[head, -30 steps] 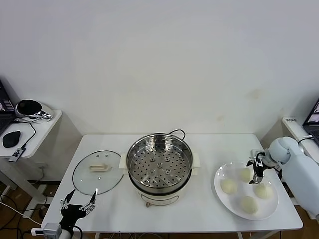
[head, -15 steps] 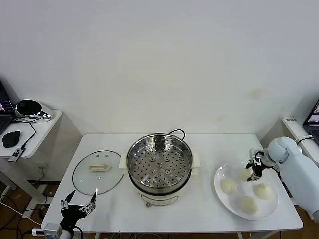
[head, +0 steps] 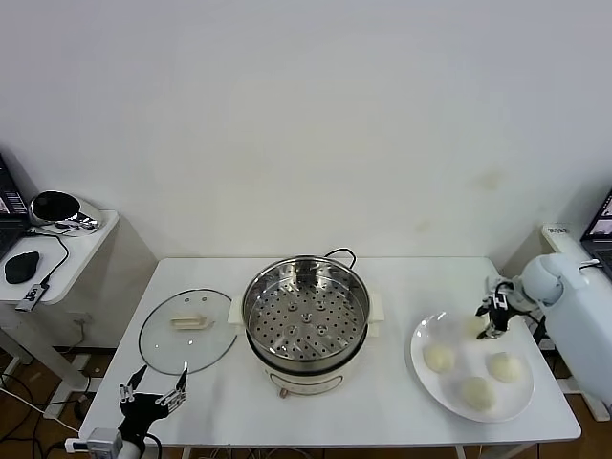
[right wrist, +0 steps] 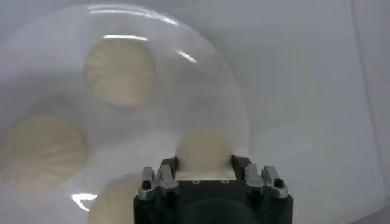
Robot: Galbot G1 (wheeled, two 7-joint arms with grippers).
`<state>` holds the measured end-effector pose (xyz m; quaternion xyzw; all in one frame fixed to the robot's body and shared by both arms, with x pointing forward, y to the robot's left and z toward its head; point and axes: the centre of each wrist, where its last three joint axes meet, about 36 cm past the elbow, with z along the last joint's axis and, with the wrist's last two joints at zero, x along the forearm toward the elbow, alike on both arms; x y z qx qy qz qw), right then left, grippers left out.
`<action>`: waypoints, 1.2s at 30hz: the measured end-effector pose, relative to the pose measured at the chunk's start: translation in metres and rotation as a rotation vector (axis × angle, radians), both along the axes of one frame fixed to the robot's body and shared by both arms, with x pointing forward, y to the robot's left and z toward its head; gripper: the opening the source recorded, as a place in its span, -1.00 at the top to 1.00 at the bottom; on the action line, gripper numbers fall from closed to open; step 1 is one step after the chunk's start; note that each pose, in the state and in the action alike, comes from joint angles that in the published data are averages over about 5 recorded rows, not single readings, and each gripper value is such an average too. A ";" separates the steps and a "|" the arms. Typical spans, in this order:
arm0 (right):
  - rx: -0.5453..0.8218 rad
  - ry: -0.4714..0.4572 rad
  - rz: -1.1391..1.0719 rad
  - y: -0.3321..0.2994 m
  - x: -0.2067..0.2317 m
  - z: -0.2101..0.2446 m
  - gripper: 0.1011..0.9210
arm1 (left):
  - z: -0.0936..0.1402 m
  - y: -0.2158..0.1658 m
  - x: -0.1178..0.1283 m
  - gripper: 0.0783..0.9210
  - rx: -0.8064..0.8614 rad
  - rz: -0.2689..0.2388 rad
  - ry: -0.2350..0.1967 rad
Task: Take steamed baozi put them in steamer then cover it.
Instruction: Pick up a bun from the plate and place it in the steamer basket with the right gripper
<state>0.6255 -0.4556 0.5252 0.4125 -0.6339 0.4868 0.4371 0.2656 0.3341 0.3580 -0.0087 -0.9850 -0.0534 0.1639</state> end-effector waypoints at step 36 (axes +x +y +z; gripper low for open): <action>0.064 -0.059 1.107 0.333 0.120 0.173 -0.15 | 0.014 0.005 -0.022 -0.77 0.062 0.084 -0.019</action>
